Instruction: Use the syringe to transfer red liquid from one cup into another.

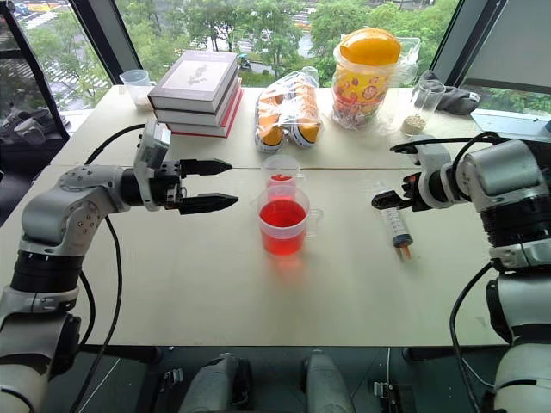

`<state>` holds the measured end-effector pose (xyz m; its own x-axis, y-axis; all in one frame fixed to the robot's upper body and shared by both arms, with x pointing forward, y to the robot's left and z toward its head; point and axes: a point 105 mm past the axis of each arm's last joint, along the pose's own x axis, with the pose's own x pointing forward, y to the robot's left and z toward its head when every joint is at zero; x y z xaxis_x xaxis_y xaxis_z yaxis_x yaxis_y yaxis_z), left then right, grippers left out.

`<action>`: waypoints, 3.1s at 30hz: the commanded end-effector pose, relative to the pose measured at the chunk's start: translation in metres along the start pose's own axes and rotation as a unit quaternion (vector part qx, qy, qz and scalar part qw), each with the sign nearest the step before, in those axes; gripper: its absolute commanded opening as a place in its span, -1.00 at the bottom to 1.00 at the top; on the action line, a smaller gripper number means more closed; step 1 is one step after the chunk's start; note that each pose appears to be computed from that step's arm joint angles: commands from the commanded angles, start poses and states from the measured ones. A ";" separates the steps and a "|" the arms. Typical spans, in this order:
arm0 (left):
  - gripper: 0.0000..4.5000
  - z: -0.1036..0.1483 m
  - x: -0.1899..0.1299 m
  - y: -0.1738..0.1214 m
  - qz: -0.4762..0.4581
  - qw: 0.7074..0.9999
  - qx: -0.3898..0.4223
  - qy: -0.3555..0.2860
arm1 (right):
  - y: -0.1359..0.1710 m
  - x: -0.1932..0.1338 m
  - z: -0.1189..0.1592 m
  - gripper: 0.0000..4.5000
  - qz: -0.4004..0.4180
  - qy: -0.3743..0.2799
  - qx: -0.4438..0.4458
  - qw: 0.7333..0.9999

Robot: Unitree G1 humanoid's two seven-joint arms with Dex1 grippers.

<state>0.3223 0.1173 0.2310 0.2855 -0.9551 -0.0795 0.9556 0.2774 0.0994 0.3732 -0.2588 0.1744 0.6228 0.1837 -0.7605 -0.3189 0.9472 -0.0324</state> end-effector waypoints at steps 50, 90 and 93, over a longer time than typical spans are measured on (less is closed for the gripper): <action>1.00 0.050 0.019 0.014 -0.040 0.997 0.058 -0.022 | 0.188 -0.055 0.058 -0.39 0.252 -0.598 -0.028 0.760; -0.96 0.065 0.091 0.029 -0.126 0.988 0.066 -0.059 | 0.208 -0.027 0.026 -0.39 0.242 -0.573 -0.091 0.778; -0.99 0.070 0.091 0.029 -0.124 0.987 0.076 -0.065 | 0.209 -0.024 0.025 -0.39 0.249 -0.567 -0.090 0.780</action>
<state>0.3708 0.0320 0.2718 0.0014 -0.9998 -0.0211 0.9869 -0.0020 0.1612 0.3192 -0.0718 0.1906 0.6623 0.6810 0.3124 -0.7059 0.7069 -0.0444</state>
